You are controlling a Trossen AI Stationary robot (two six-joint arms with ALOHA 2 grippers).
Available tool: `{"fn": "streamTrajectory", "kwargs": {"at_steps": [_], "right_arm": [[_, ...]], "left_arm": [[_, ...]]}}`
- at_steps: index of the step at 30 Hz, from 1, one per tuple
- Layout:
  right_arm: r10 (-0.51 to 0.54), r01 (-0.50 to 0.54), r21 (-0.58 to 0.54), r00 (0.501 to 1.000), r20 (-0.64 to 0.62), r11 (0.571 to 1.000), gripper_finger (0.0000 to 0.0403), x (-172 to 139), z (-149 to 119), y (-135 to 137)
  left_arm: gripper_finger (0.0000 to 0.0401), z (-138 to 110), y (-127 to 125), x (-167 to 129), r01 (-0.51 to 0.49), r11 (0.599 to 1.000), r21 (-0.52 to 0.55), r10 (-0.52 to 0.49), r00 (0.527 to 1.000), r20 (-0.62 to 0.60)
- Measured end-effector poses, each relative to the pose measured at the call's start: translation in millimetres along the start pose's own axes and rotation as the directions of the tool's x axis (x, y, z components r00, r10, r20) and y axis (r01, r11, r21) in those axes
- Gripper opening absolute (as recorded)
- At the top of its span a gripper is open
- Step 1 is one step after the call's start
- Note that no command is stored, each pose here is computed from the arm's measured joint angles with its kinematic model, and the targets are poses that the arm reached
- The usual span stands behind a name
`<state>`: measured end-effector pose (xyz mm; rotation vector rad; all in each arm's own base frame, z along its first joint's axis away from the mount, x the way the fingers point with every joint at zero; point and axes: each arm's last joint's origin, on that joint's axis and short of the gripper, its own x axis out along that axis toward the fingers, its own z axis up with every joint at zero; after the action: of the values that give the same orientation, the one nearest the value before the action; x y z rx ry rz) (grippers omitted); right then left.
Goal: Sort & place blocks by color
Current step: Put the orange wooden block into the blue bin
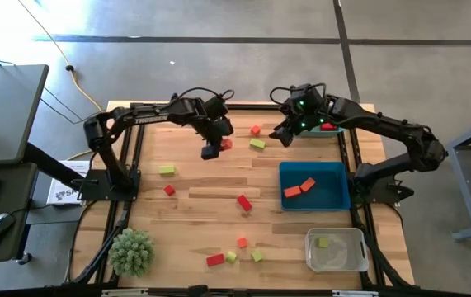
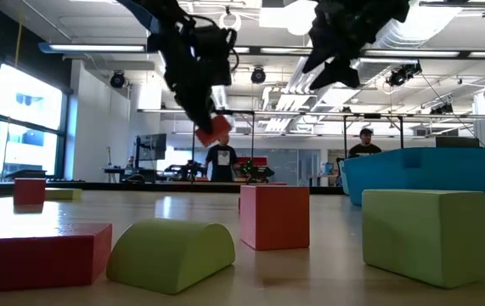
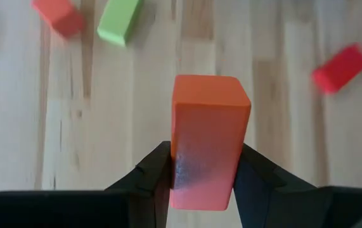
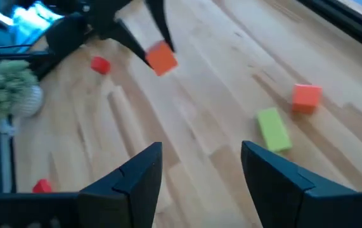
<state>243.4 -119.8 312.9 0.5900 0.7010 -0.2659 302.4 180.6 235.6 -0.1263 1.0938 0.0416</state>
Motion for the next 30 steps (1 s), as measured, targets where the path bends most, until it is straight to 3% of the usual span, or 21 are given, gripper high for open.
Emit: {"fn": "streamTrajectory", "kwargs": {"at_steps": [8, 18, 26, 30], "right_arm": [[0.102, -0.096, -0.112, 0.994, 0.047, 0.989, 0.0202, 5, 2, 22], [0.215, -0.16, -0.331, 0.967, 0.137, 0.93, 0.0218, 8, 6, 51], [0.25, -0.175, -0.458, 0.962, 0.108, 0.872, 0.0239, 11, -1, 65], [0.213, -0.133, -0.464, 0.969, 0.125, 0.876, 0.0239, 12, -3, 69]], "left_arm": [[0.0107, 18, -25, -7, 0.055, 0.996, -0.066, -0.046, 0.991, 0.126], [0.0106, 39, -56, -1, 0.1, 0.991, -0.091, -0.076, 0.969, 0.235], [0.0108, 60, -69, -4, 0.111, 0.992, -0.057, -0.079, 0.909, 0.409], [0.0107, 67, -70, -7, 0.114, 0.992, -0.051, -0.077, 0.879, 0.471]]}}
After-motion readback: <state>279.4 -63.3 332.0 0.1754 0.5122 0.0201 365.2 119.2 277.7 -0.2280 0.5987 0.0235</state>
